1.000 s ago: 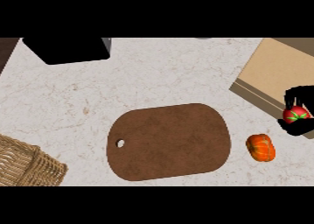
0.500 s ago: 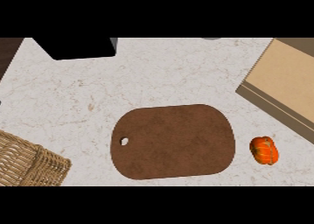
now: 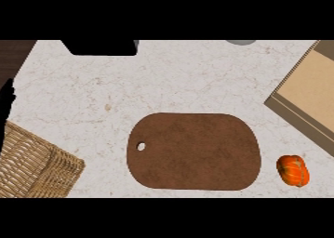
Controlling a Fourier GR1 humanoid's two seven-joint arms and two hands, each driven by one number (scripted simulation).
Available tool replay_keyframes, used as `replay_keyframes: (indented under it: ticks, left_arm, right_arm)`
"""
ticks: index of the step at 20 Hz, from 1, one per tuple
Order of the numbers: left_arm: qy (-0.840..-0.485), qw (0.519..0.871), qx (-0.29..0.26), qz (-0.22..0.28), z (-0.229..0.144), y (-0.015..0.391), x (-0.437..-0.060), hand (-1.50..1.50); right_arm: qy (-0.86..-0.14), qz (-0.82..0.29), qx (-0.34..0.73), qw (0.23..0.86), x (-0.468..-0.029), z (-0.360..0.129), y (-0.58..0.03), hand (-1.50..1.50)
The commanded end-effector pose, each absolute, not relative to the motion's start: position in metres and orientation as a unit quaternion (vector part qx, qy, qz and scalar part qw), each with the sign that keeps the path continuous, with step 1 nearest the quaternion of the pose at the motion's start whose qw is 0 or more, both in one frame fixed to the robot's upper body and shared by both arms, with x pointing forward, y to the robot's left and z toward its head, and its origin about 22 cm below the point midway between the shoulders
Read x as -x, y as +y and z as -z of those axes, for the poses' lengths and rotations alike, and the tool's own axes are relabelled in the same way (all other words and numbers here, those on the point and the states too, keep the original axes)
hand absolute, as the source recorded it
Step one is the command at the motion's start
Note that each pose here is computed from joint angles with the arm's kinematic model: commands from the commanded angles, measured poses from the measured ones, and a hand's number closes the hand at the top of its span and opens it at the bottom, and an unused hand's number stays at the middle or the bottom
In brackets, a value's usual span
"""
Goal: Pick the tomato from the cutting board and place it in the cardboard box
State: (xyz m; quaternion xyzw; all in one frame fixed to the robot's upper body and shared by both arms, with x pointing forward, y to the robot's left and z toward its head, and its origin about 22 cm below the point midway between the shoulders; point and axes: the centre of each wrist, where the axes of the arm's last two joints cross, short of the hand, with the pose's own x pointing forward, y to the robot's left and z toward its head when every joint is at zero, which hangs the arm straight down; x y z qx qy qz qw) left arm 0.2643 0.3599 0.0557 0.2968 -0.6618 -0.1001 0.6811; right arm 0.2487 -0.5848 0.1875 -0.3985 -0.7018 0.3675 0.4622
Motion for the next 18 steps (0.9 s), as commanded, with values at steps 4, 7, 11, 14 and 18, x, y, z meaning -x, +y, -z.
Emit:
replay_keyframes:
  ticks: [4,7,11,14,18]
  left_arm:
    - [-0.631,0.717,-0.275,0.109,-0.031,0.351,-0.275,0.00]
    - [-0.630,0.717,-0.278,0.109,-0.033,0.339,-0.272,0.00]
    - [-0.639,0.707,-0.284,0.111,-0.024,0.344,-0.274,0.00]
    - [-0.640,0.705,-0.283,0.114,-0.027,0.339,-0.276,0.00]
    - [-0.640,0.709,-0.274,0.114,-0.020,0.334,-0.280,0.00]
  right_arm:
    - [-0.727,-0.320,0.349,0.496,-0.289,-0.202,-0.567,1.50]
    - [-0.723,-0.314,0.325,0.523,-0.309,-0.201,-0.552,1.50]
    - [-0.713,-0.307,0.304,0.553,-0.333,-0.196,-0.533,1.50]
    - [-0.713,-0.306,0.302,0.554,-0.358,-0.165,-0.503,1.50]
    - [-0.700,-0.308,0.306,0.567,-0.371,-0.172,-0.492,1.50]
